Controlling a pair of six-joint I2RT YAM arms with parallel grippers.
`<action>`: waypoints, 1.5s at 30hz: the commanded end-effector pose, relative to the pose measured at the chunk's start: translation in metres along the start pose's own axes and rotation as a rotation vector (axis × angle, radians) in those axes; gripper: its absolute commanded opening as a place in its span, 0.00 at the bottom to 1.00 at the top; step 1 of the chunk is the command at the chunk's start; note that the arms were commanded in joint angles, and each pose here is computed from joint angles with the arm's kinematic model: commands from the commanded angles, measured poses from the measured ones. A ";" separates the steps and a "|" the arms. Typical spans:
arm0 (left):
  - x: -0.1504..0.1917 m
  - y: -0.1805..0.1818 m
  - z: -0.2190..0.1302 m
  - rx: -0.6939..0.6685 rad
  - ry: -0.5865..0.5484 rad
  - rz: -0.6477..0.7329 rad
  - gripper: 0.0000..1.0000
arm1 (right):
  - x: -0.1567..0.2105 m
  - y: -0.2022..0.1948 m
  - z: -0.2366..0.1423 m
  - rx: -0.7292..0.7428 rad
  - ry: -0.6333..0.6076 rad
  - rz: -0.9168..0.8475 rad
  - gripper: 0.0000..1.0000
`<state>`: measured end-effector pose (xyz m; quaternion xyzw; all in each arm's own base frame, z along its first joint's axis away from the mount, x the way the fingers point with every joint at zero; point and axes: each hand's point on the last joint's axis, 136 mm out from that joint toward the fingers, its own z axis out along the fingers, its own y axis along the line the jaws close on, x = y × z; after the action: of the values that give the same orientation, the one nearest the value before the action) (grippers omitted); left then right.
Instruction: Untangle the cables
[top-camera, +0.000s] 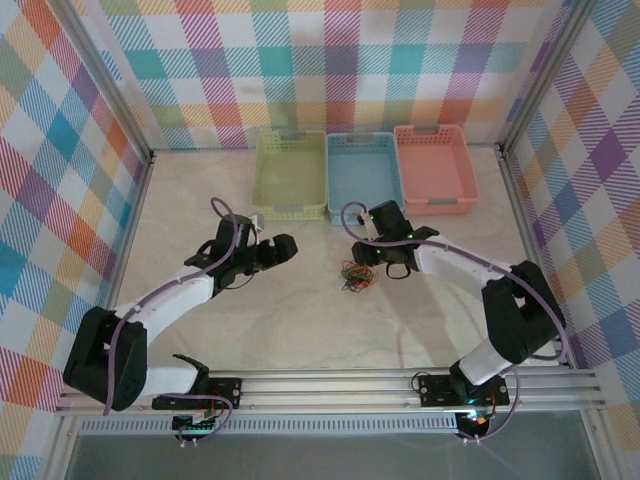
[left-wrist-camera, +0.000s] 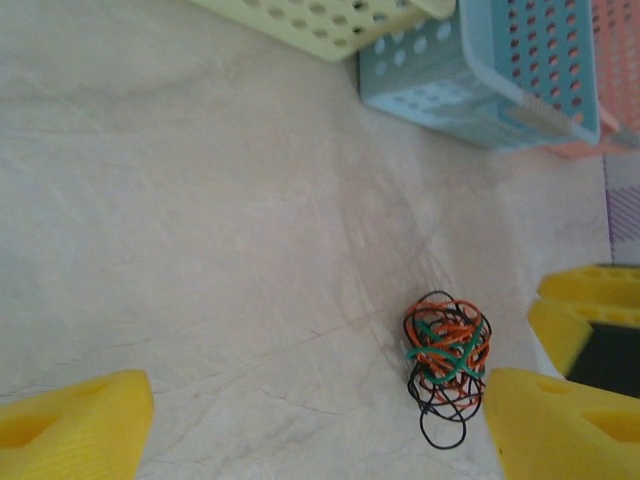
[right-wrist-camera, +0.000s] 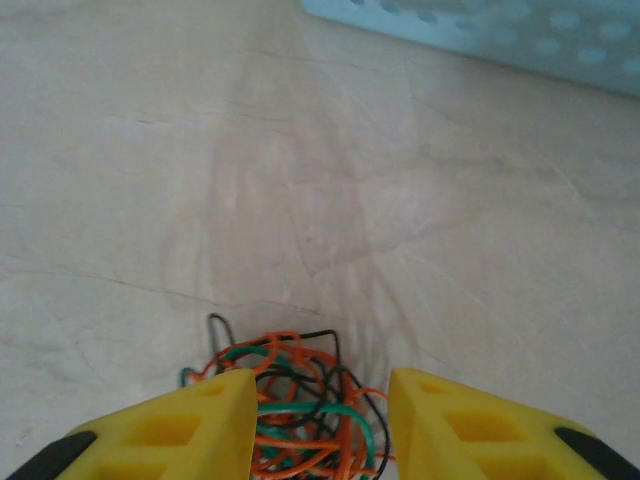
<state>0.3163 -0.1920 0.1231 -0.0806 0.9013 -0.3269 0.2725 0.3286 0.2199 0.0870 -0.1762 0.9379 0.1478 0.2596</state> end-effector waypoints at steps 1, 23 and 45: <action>0.001 -0.016 0.004 0.036 0.027 0.049 0.85 | -0.002 0.005 0.009 -0.063 -0.007 0.020 0.41; 0.004 -0.016 0.009 0.039 0.036 0.057 0.79 | 0.013 0.119 0.008 -0.610 0.056 -0.223 0.38; 0.084 -0.082 0.050 0.151 0.359 0.238 0.45 | -0.009 -0.017 0.006 -0.075 -0.125 0.164 0.40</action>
<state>0.2829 -0.2965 0.1095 0.0735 0.9102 -0.3681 0.1748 0.3408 0.2077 0.0799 -0.1113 0.9244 0.2138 0.2956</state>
